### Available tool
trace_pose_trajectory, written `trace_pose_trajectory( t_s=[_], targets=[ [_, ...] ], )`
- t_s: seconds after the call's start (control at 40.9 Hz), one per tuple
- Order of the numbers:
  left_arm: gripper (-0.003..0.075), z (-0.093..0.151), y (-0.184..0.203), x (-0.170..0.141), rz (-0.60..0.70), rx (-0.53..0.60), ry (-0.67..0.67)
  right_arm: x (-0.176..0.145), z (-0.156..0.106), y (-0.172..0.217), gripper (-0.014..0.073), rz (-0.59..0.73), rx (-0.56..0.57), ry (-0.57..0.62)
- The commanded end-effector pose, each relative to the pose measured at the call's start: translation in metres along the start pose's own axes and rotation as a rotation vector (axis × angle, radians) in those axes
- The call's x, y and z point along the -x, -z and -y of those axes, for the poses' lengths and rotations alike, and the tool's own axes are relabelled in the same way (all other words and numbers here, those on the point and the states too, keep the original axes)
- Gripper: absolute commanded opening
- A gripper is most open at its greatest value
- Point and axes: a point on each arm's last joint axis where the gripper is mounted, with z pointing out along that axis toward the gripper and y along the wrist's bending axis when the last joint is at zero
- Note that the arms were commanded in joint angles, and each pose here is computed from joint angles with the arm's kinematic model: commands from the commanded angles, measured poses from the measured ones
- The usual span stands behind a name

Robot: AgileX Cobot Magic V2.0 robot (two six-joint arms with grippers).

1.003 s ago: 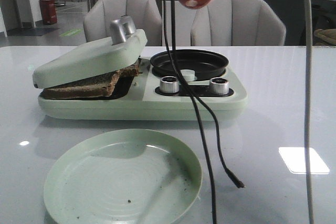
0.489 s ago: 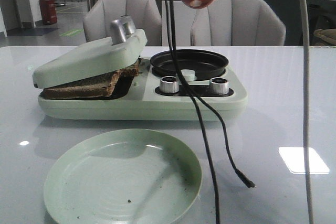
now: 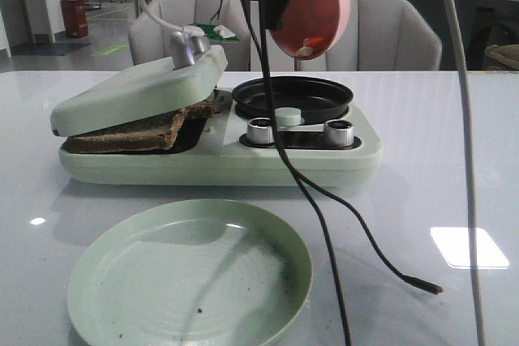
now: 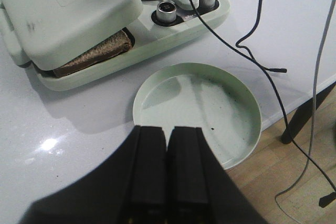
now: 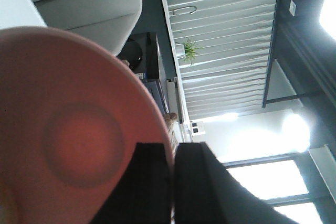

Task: Make breakfast with bread and shrimp
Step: 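Tilt the pink bowl to pour the shrimp into the pan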

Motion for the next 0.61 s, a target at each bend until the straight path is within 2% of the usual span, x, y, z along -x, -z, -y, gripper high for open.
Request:
trace_pose_trajectory(
  t_s=[0.0, 0.122, 0.245, 0.416, 0.587],
  targets=[
    [0.0101, 0.002, 0.004, 0.014, 0.096, -0.018, 0.006, -0.011, 0.066, 0.007, 0.0019, -0.096, -0.168, -0.085],
    [0.0101, 0.002, 0.004, 0.014, 0.096, -0.018, 0.006, -0.008, 0.078, 0.011, 0.0019, -0.067, -0.250, -0.065],
    [0.0101, 0.002, 0.004, 0.014, 0.096, -0.018, 0.006, -0.003, 0.091, 0.020, 0.0019, -0.044, -0.259, -0.145],
    [0.0101, 0.002, 0.004, 0.014, 0.096, -0.018, 0.006, 0.002, 0.050, 0.017, 0.0019, -0.038, -0.229, -0.071],
    [0.0101, 0.002, 0.004, 0.014, 0.096, -0.018, 0.006, 0.005, 0.046, 0.020, 0.0019, -0.029, -0.225, -0.067]
  ],
)
